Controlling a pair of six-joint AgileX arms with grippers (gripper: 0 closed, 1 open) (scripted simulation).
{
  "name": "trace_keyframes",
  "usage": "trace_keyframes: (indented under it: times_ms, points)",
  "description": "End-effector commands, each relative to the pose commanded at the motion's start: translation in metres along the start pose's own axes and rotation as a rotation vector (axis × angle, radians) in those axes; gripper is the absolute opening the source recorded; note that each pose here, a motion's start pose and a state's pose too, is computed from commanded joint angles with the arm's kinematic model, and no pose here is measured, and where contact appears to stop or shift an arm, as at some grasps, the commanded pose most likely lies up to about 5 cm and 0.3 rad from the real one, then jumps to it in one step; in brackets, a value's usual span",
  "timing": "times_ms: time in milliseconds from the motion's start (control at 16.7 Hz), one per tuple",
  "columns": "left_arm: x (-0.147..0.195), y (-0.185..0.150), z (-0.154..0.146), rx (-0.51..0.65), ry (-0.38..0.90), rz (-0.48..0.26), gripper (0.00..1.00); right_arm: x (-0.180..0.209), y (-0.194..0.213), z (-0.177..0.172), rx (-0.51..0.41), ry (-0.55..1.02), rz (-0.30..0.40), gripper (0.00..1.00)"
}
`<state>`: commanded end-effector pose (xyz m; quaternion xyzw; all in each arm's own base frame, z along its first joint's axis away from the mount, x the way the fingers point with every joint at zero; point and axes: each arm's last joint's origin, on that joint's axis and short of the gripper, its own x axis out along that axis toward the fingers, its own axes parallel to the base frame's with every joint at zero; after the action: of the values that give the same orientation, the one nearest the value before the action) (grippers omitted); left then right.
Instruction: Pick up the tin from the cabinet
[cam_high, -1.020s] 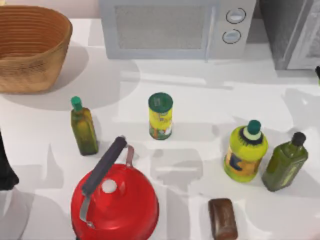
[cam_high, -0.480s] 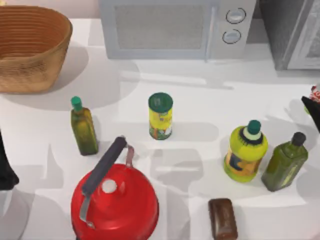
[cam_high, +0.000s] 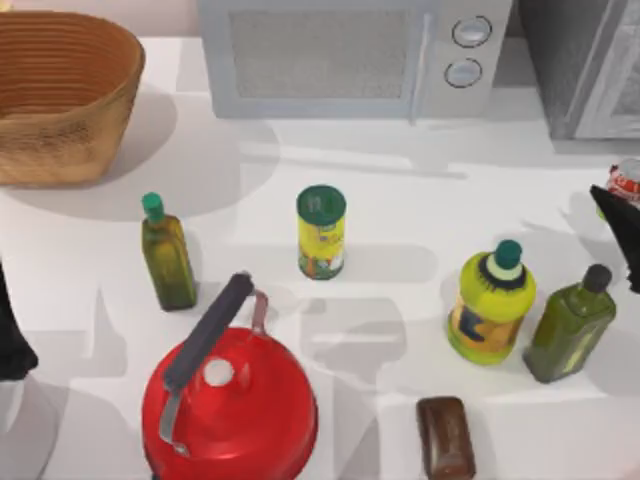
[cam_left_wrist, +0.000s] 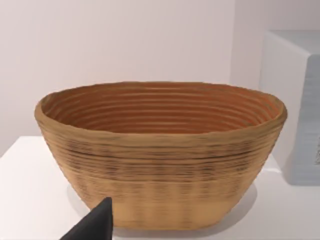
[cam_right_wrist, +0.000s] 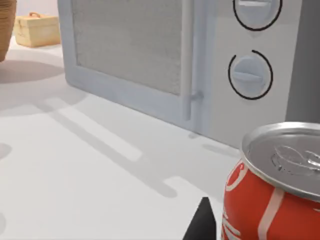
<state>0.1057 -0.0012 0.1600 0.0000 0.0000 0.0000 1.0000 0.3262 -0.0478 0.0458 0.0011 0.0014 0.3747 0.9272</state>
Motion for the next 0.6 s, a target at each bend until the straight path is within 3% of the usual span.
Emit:
trace_keyframes:
  times_ms: [300, 600]
  points:
    - [0.0, 0.0, 0.0, 0.0, 0.0, 0.0, 1.0, 0.0075, -0.0003, -0.0017, -0.003, -0.001, -0.001, 0.0]
    - [0.0, 0.0, 0.0, 0.0, 0.0, 0.0, 1.0, 0.0075, -0.0003, -0.0017, -0.003, -0.001, -0.001, 0.38]
